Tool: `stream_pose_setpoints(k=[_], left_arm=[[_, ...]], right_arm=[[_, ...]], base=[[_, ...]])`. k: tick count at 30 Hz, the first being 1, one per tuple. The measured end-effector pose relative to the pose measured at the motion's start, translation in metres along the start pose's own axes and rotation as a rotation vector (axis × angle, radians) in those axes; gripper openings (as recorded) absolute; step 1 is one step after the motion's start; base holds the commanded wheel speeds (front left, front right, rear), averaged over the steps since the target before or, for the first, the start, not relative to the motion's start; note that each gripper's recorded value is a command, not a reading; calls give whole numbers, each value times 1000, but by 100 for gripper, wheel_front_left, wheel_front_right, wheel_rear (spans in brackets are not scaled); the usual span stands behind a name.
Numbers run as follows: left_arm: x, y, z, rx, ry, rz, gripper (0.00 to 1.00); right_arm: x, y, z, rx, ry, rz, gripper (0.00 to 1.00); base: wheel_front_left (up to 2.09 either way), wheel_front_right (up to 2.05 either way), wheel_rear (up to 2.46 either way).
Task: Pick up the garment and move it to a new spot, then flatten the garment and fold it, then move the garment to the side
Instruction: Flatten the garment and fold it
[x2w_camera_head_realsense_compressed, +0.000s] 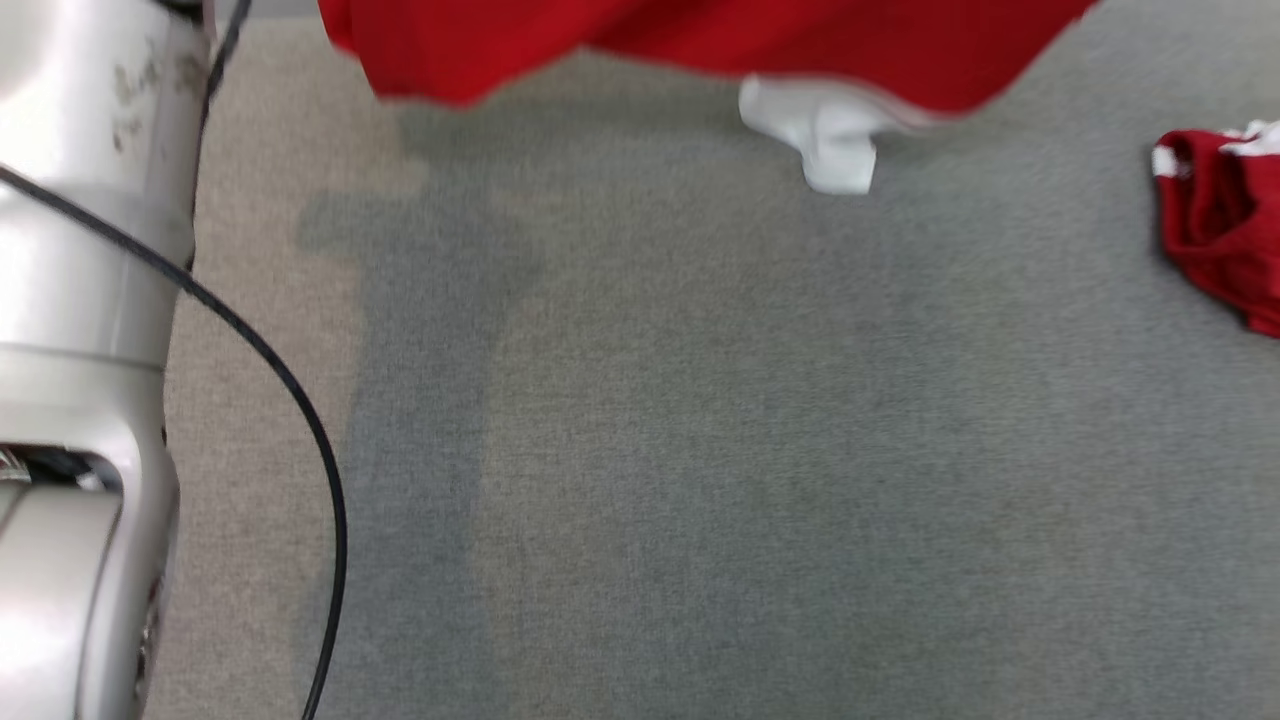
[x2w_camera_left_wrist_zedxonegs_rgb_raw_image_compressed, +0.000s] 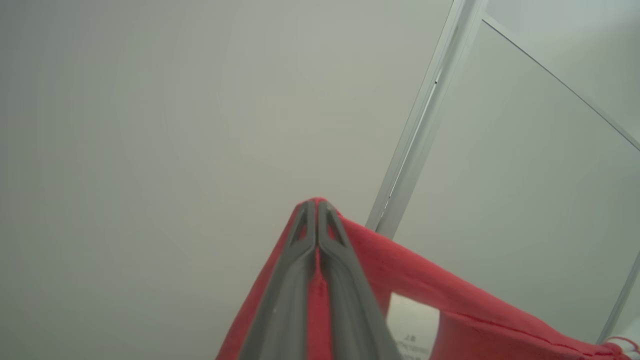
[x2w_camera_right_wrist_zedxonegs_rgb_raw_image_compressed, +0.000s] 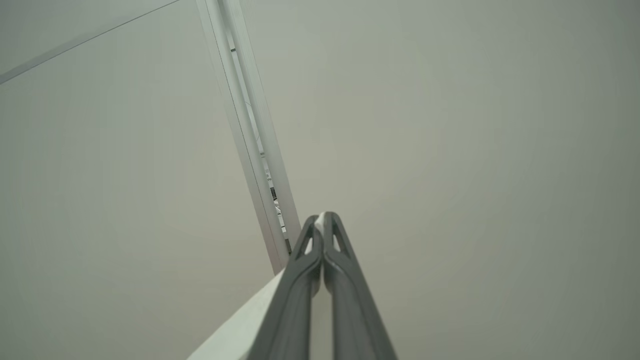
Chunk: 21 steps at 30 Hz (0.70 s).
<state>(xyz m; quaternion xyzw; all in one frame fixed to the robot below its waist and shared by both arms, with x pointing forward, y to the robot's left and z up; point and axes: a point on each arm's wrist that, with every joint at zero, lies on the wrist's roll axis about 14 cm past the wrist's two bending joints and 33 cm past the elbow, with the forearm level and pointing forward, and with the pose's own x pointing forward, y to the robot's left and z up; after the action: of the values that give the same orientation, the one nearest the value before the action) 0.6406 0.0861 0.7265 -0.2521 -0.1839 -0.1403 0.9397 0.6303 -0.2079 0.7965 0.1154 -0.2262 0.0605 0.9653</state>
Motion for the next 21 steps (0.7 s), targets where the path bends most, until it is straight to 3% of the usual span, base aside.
stream_pose_setpoints(k=[5, 8, 14, 21], left_arm=[[25, 2, 7, -3, -76, -39, 0], [27, 16, -5, -7, -93, -31, 0], [3, 67, -61, 6, -17, 51, 0], [-27, 105, -109, 10, 86, 138, 0]], right_arm=[[29, 12, 47, -31, -233, 74, 0], [24, 14, 1, -40, -218, 83, 0], [-3, 7, -115, -13, -39, 57, 0], [-35, -6, -188, 48, 123, 14, 0]], base=[[0, 0, 0], [0, 0, 0], [0, 0, 0], [0, 0, 0]])
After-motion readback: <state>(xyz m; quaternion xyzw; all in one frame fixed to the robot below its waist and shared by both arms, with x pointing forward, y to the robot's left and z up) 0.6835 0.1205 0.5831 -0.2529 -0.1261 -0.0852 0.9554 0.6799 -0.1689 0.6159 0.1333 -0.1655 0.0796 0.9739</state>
